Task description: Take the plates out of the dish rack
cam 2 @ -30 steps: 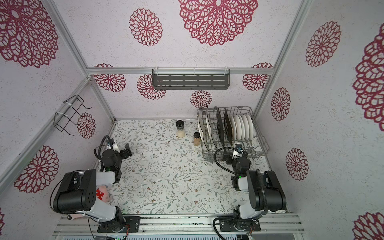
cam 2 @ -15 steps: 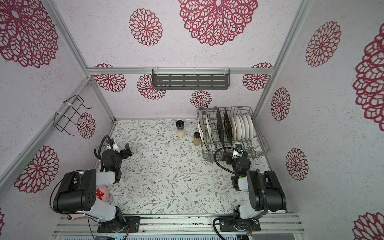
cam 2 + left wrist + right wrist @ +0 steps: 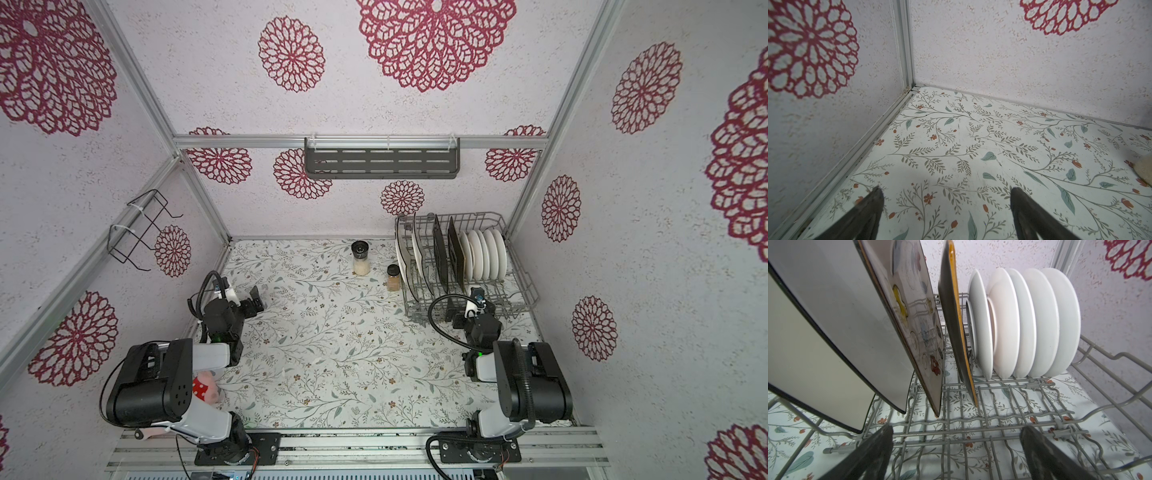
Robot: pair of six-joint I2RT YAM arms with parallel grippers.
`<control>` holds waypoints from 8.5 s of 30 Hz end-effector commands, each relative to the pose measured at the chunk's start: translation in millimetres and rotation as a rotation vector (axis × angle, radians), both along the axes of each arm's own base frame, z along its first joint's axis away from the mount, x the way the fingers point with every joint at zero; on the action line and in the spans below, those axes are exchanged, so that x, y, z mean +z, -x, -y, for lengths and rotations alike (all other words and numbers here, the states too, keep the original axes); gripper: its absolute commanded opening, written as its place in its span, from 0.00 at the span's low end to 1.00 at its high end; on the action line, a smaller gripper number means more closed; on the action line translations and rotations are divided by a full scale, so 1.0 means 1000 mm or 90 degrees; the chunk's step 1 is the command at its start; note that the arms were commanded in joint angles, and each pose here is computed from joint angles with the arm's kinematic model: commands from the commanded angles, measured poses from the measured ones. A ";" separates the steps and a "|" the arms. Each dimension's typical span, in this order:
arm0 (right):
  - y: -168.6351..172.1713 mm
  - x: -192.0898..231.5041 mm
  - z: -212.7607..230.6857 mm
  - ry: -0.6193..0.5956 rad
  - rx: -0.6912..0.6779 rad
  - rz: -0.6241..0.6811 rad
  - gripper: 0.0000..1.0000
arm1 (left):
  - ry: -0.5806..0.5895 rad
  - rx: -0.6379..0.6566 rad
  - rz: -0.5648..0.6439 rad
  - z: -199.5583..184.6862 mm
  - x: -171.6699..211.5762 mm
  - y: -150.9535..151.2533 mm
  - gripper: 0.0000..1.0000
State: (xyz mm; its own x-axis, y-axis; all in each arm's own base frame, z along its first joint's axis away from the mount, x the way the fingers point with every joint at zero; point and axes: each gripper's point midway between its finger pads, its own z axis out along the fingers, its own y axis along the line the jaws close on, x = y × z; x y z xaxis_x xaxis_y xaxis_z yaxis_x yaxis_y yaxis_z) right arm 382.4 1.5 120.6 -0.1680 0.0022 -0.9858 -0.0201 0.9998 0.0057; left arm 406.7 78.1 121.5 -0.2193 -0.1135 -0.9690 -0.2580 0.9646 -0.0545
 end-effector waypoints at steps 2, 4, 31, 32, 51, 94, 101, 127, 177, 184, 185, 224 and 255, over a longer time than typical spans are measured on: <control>0.003 -0.007 0.009 0.002 -0.028 -0.014 0.99 | -0.010 -0.009 -0.006 0.002 -0.001 0.001 0.97; 0.003 -0.007 0.009 0.001 -0.028 -0.013 0.99 | -0.010 -0.009 -0.009 0.002 -0.002 0.001 0.97; 0.042 0.115 -0.030 -0.004 0.104 0.031 0.94 | -0.070 -0.121 0.094 0.091 0.181 0.014 0.97; 0.047 0.122 -0.034 0.000 0.116 0.031 0.92 | -0.071 -0.140 0.093 0.102 0.191 0.018 0.97; 0.101 0.109 -0.159 0.022 0.293 0.047 0.86 | -0.093 -0.421 0.013 0.193 0.172 0.135 0.97; -0.023 0.070 -0.188 0.039 0.216 0.033 0.57 | -0.110 -0.536 -0.114 0.241 0.102 0.154 0.99; -0.037 0.066 -0.186 0.027 0.217 0.039 0.51 | -0.121 -0.531 -0.147 0.241 0.088 0.151 0.99; -0.076 0.041 -0.191 0.005 0.241 0.043 0.30 | -0.134 -0.546 -0.188 0.249 0.069 0.147 0.98; -0.088 0.127 -0.188 -0.013 0.190 0.138 0.00 | -0.163 -0.555 -0.132 0.245 0.092 0.155 0.99; -0.088 0.148 -0.191 0.002 0.202 0.143 0.00 | -0.159 -0.548 -0.122 0.243 0.098 0.155 0.99; -0.087 0.152 -0.191 0.003 0.202 0.146 0.00 | -0.158 -0.550 -0.122 0.244 0.099 0.155 0.99; -0.022 0.273 -0.166 0.058 0.196 0.235 0.00 | -0.057 -0.521 -0.040 0.239 0.184 0.160 0.97; 0.068 0.322 -0.243 0.177 0.339 0.276 0.00 | 0.364 -0.441 -0.037 0.206 0.278 0.127 0.97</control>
